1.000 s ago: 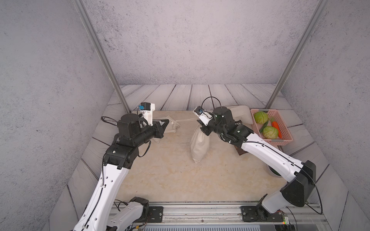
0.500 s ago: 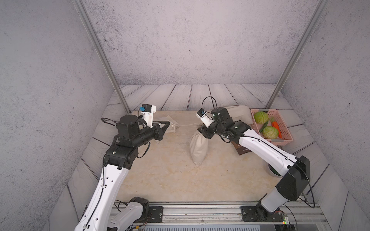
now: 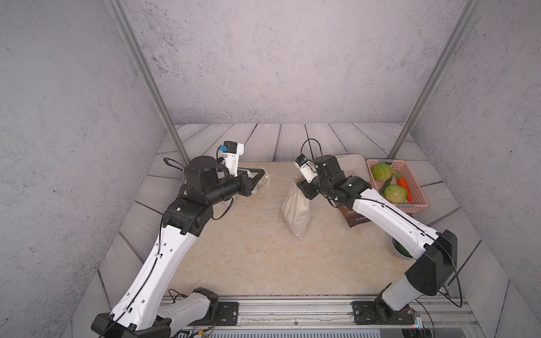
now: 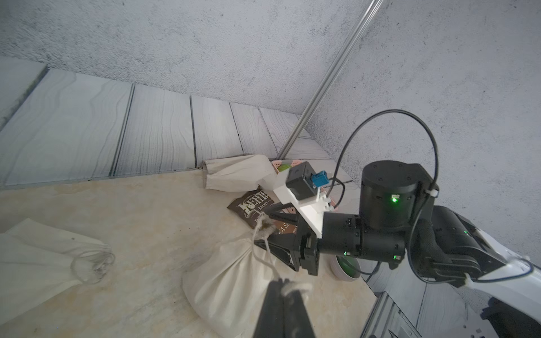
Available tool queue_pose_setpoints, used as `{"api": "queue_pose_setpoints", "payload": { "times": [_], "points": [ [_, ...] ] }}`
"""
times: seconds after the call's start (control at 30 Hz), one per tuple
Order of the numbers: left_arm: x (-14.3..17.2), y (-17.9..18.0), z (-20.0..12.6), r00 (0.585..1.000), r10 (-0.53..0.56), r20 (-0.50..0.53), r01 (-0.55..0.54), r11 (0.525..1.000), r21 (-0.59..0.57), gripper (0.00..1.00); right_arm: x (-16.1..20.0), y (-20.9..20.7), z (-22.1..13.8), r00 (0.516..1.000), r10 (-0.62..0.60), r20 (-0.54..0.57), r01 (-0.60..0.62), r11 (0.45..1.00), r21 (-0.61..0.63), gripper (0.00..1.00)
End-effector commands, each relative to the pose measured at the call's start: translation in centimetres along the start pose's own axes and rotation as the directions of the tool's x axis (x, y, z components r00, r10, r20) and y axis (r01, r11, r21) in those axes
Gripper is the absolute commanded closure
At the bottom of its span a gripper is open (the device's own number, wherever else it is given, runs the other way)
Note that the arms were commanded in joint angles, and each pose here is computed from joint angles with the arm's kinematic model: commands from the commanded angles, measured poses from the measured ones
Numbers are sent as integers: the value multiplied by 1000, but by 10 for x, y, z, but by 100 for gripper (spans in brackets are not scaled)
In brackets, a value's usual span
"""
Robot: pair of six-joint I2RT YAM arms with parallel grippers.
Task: Close the soil bag
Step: Frap the soil bag at the center of the board.
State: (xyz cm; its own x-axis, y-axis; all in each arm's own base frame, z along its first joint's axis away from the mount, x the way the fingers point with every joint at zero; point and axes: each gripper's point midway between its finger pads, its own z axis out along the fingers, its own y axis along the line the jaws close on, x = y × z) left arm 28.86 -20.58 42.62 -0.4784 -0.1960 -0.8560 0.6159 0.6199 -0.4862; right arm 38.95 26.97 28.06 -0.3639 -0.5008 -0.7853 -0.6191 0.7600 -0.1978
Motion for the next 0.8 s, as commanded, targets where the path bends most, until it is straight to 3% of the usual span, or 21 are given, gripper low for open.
{"api": "queue_pose_setpoints", "payload": {
  "times": [0.0,0.1,0.2,0.43,0.63,0.77],
  "points": [
    [-40,-40,-27,985,73,154,-88,992,90,100,-7,-41,-3,1000,-24,17,22,994,108,35],
    [-42,-48,-32,983,81,166,-100,989,105,100,-26,-27,-3,993,-73,94,72,997,13,28],
    [-47,-52,-35,980,89,180,-109,989,104,100,-32,-18,0,992,-74,99,79,996,-48,26],
    [-36,-51,-6,990,55,132,-72,988,133,100,7,25,3,998,-7,62,24,963,-269,21],
    [-26,-72,29,993,84,78,-96,981,170,100,13,24,-30,971,124,202,-75,969,-237,3],
    [-25,-86,41,993,97,72,-109,974,196,100,2,22,-64,952,145,270,-82,969,-233,1]
  ]
}}
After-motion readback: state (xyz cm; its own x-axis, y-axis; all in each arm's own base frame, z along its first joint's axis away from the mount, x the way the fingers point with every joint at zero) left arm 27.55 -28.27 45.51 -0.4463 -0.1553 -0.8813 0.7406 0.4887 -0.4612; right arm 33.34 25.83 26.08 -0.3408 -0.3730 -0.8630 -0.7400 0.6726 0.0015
